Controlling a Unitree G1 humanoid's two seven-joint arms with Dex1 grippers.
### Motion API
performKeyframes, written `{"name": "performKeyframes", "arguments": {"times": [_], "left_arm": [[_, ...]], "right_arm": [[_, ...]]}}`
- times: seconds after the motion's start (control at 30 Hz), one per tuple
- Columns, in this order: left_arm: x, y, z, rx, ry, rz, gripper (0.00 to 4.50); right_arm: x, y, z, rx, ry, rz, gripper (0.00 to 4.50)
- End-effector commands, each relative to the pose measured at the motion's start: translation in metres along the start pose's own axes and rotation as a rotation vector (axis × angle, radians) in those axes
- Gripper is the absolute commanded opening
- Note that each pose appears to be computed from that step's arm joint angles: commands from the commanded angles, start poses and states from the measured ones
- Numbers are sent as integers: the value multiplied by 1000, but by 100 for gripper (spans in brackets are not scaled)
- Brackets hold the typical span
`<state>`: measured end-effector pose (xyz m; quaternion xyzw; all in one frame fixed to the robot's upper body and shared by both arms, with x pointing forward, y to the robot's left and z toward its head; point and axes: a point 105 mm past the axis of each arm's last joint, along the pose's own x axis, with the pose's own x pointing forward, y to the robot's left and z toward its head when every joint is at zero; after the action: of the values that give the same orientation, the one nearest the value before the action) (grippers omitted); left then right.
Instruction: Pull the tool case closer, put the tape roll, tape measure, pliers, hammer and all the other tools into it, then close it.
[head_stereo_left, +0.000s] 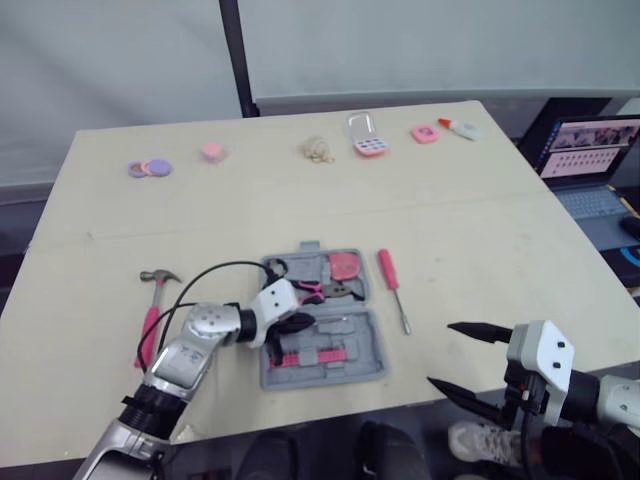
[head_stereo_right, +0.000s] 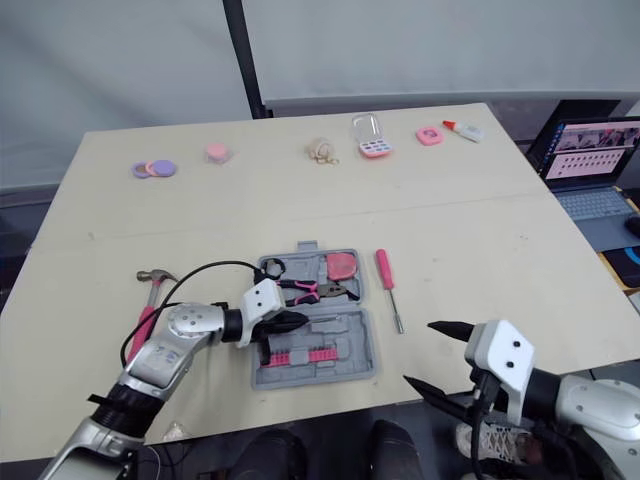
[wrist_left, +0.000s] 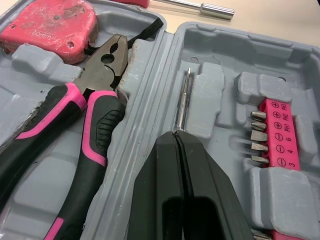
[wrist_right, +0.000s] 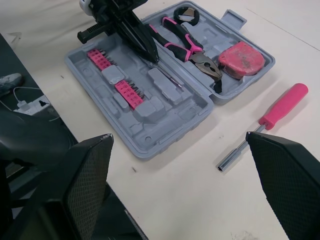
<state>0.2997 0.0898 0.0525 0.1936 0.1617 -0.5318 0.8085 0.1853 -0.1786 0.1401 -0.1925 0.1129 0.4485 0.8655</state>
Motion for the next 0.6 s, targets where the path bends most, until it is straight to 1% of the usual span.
{"name": "performKeyframes", "arguments": {"times": [0.03, 0.23, 0.37, 0.47, 0.6], "left_arm": [[5, -10, -31, -62, 111, -23, 3], [7, -11, -36, -63, 131, -28, 3], [6, -9, -32, -82, 106, -16, 3], [-4, 0, -14, -112, 20, 16, 3], [-36, 10, 29, -174, -189, 43, 3]], "right_arm": [[-4, 0, 10, -45, -22, -17, 450], [-4, -1, 10, -47, -20, -19, 450], [-4, -1, 11, -47, -21, -19, 450], [-2, -2, 12, -48, -31, -20, 450], [0, -6, 13, -53, -43, -23, 450]]}}
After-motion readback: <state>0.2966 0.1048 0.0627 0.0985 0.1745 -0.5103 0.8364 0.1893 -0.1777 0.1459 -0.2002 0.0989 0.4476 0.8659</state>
